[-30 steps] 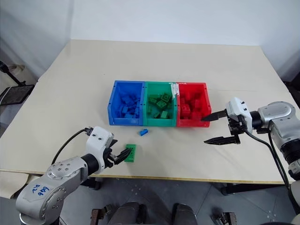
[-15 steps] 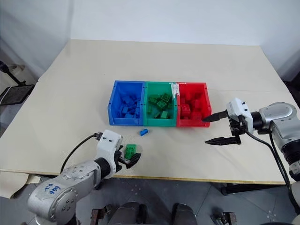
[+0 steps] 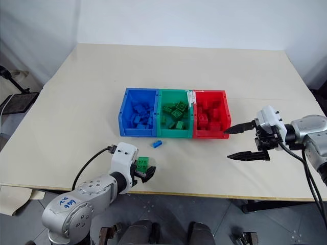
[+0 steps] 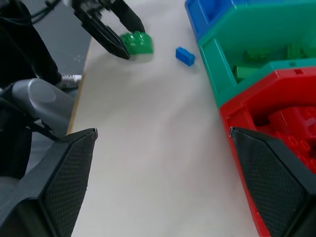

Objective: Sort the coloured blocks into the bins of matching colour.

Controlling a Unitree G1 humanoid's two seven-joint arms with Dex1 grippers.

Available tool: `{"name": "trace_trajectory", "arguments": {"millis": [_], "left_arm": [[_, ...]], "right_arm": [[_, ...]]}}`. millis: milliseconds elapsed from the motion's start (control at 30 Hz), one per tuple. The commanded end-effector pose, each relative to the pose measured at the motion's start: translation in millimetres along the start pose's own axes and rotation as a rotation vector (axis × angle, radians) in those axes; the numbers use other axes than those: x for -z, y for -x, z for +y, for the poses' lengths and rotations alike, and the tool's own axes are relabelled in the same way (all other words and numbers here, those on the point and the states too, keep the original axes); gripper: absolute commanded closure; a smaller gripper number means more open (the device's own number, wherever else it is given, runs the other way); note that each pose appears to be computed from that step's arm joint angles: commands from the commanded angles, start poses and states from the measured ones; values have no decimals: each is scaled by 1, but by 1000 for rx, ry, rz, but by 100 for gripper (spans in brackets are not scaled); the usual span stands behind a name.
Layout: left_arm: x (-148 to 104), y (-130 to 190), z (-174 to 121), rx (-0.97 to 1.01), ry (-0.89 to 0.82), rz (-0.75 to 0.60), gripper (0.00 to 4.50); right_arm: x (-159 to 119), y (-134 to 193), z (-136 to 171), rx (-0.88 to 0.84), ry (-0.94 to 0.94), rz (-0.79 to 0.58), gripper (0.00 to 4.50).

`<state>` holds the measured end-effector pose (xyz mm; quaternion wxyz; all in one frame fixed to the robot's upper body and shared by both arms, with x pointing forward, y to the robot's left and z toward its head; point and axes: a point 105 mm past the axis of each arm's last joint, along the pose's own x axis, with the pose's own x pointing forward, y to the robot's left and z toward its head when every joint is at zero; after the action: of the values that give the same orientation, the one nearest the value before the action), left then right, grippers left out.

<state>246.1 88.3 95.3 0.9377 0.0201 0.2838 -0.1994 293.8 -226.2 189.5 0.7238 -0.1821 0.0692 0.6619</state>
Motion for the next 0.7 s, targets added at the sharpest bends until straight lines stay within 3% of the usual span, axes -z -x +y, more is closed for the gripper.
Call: {"name": "trace_trajectory", "arguments": {"millis": [33, 167, 200, 267, 533, 700], "left_arm": [[14, -4, -1, 20, 8, 71, 5], [18, -6, 3, 20, -3, 97, 5], [18, -6, 4, 17, -5, 98, 22], [17, -6, 9, 0, -3, 98, 65], [3, -4, 13, 1, -47, 59, 302], [-4, -1, 18, -17, -92, 41, 302]], "right_arm": [[-25, 9, 4, -30, 41, -90, 0], [-28, 10, 7, -23, 43, -133, 0], [-29, 9, 7, -21, 45, -143, 0], [-31, 10, 6, -13, 46, -158, 0], [-24, 11, 2, 20, 49, -128, 0], [-20, 11, 0, 31, 46, -111, 0]]}}
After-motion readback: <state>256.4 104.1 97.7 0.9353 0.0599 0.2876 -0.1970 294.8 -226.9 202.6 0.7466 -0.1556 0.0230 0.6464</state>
